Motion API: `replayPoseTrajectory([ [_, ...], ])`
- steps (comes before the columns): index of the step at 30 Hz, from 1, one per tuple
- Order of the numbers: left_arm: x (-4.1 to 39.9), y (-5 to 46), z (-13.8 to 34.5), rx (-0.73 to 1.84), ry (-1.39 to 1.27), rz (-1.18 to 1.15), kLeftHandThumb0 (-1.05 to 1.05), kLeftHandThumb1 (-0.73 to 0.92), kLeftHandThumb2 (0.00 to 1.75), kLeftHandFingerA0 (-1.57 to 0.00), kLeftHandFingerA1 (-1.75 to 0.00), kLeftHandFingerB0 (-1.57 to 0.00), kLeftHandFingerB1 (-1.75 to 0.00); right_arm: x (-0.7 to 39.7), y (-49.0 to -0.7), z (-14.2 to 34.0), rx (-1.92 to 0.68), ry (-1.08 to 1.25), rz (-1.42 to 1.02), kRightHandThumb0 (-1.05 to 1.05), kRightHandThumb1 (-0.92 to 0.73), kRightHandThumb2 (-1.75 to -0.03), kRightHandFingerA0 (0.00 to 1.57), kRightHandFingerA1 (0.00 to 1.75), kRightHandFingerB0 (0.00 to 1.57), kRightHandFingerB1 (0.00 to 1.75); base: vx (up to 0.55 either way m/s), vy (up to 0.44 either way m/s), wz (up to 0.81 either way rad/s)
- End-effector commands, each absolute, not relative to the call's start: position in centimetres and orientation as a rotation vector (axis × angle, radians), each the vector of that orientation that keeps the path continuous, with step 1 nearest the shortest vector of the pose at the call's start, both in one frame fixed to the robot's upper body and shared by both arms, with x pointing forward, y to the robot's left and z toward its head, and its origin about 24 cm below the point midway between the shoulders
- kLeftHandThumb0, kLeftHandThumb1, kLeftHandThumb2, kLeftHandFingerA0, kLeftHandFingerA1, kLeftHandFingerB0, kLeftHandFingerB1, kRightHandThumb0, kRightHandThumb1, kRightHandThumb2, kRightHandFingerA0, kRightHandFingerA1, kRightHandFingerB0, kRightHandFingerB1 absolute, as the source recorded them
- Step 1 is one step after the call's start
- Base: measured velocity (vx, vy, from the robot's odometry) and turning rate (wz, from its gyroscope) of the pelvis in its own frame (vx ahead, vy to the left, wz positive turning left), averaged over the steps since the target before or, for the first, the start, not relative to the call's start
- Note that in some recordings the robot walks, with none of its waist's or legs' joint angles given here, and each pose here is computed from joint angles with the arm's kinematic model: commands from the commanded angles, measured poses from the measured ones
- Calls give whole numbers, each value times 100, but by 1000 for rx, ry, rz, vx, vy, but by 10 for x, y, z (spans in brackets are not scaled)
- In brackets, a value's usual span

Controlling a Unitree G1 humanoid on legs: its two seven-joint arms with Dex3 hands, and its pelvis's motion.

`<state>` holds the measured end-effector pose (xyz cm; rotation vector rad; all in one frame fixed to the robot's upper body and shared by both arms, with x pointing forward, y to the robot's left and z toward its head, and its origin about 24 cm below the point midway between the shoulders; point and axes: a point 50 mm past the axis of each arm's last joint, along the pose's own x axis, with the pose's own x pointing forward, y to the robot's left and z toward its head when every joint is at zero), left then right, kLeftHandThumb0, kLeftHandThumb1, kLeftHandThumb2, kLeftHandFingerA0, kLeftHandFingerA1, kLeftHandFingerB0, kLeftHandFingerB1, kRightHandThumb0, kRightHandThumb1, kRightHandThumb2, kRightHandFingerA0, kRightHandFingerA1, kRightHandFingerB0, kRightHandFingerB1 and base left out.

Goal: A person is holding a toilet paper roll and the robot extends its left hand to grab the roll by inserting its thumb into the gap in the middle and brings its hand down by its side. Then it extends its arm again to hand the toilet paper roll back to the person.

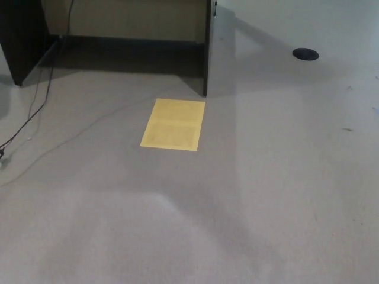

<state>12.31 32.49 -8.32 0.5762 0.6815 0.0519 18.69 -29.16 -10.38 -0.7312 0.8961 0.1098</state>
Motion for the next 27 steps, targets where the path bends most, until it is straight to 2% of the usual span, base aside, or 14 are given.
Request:
replayPoseTrajectory([
  [1,121,332,-72,606,576,48,-23,53,56,-38,-38,-32,-32,183,-299,-101,-780,868,128,-37,-65,-59,79,70,58,43,0,0,0],
  [6,113,332,-75,611,592,51,-25,54,58,-39,-39,-31,-32,177,-300,-104,-786,881,135,-37,-66,-60,79,68,55,42,0,0,0],
  [8,106,332,-78,611,612,37,-23,54,56,-37,-37,-31,-32,170,-301,-107,-796,889,138,-37,-66,-60,83,73,56,42,0,0,0],
  [10,103,332,-78,614,610,33,-22,54,56,-35,-37,-31,-32,167,-301,-108,-801,885,137,-37,-66,-60,77,70,55,42,0,0,0],
  [11,100,331,-79,598,610,32,-22,54,56,-35,-37,-30,-32,163,-301,-109,-793,894,137,-38,-67,-60,74,60,54,41,0,0,0],
  [13,98,330,-80,596,610,30,-22,54,56,-35,-37,-29,-31,162,-302,-110,-801,899,141,-39,-67,-60,75,59,54,41,0,0,0],
  [14,97,330,-80,596,615,34,-28,52,60,-31,-38,-28,-34,160,-302,-110,-804,900,144,-39,-67,-60,75,59,54,41,0,0,0],
  [18,94,329,-81,601,604,36,-27,51,59,-26,-36,-24,-32,157,-303,-111,-815,903,150,-40,-67,-61,73,58,53,41,0,0,0],
  [19,91,328,-81,587,602,40,-27,50,58,-24,-36,-23,-31,154,-303,-112,-815,905,151,-40,-67,-60,78,66,54,42,0,0,0],
  [22,91,328,-81,561,591,51,-26,50,59,-20,-35,-19,-30,153,-303,-112,-799,909,145,-39,-67,-60,74,61,53,41,0,0,0],
  [23,91,328,-81,565,587,57,-15,42,91,-10,-51,-8,-49,153,-303,-112,-796,909,144,-39,-67,-60,76,65,54,41,0,0,0],
  [24,92,328,-81,557,583,57,-15,43,91,-8,-51,-6,-49,153,-303,-112,-802,906,147,-39,-67,-60,79,68,54,41,0,0,0],
  [25,92,327,-81,543,579,62,-26,48,56,-19,-33,-17,-29,153,-303,-112,-807,905,148,-39,-67,-60,77,65,53,41,0,0,0],
  [27,94,327,-79,506,561,79,-27,48,57,-18,-33,-16,-29,154,-303,-112,-807,912,148,-39,-67,-60,77,64,53,41,0,0,0],
])
